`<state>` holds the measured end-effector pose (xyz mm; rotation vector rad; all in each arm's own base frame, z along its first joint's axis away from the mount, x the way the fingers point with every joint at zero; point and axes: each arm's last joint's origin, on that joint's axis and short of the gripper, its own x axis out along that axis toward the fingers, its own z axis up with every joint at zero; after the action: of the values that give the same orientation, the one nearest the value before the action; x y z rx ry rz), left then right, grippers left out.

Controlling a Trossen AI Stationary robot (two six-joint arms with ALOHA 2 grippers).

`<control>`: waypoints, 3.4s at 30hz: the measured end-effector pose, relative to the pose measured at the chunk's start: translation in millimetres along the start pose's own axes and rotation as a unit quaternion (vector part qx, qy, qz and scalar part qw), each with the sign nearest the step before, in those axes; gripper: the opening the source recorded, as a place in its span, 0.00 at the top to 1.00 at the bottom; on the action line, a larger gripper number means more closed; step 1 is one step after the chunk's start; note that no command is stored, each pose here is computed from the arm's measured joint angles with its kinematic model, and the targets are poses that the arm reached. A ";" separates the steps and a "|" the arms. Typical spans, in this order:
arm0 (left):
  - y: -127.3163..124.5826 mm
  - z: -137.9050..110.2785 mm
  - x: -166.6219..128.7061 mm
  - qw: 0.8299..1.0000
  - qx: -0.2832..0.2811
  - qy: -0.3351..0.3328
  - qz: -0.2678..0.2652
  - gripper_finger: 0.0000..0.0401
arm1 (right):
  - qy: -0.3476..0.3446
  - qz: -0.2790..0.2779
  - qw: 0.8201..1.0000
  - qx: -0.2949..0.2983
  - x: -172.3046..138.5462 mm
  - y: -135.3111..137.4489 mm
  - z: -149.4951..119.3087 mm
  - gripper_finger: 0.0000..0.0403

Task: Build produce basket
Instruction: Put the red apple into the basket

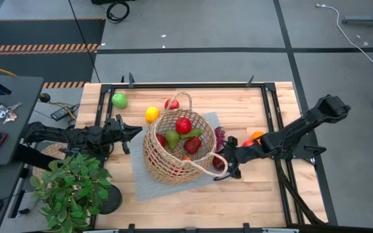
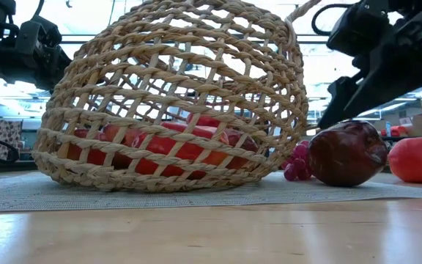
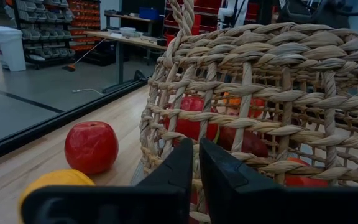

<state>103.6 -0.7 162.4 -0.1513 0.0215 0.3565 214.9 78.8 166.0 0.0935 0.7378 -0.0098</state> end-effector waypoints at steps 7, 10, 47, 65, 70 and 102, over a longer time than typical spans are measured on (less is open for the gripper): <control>0.0 0.0 0.0 1.000 0.000 0.000 0.000 0.90 | 0.023 -0.004 1.000 0.016 13.8 -1.7 -4.6 0.06; 0.0 -0.1 0.0 1.000 0.000 0.000 0.000 0.91 | 0.029 -0.003 0.999 0.017 22.2 -2.5 -5.9 0.02; 0.0 -0.1 0.0 1.000 0.000 0.000 0.000 0.91 | -0.023 0.015 1.000 -0.007 -19.4 -10.1 10.8 0.13; 0.0 -0.1 0.0 1.000 0.000 0.000 0.000 0.91 | -0.077 0.013 0.988 0.135 -74.4 -33.7 17.2 0.14; 0.0 -0.1 0.0 1.000 0.000 0.000 0.000 0.92 | -0.144 0.024 0.979 0.145 -90.8 -40.1 26.6 0.14; 0.0 0.0 0.0 1.000 0.000 0.000 0.000 0.92 | -0.410 -0.040 0.904 0.116 -133.7 -66.4 66.4 0.14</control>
<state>103.6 -0.7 162.4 -0.1513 0.0214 0.3563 157.7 3.6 299.3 0.2678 -0.1111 -0.2059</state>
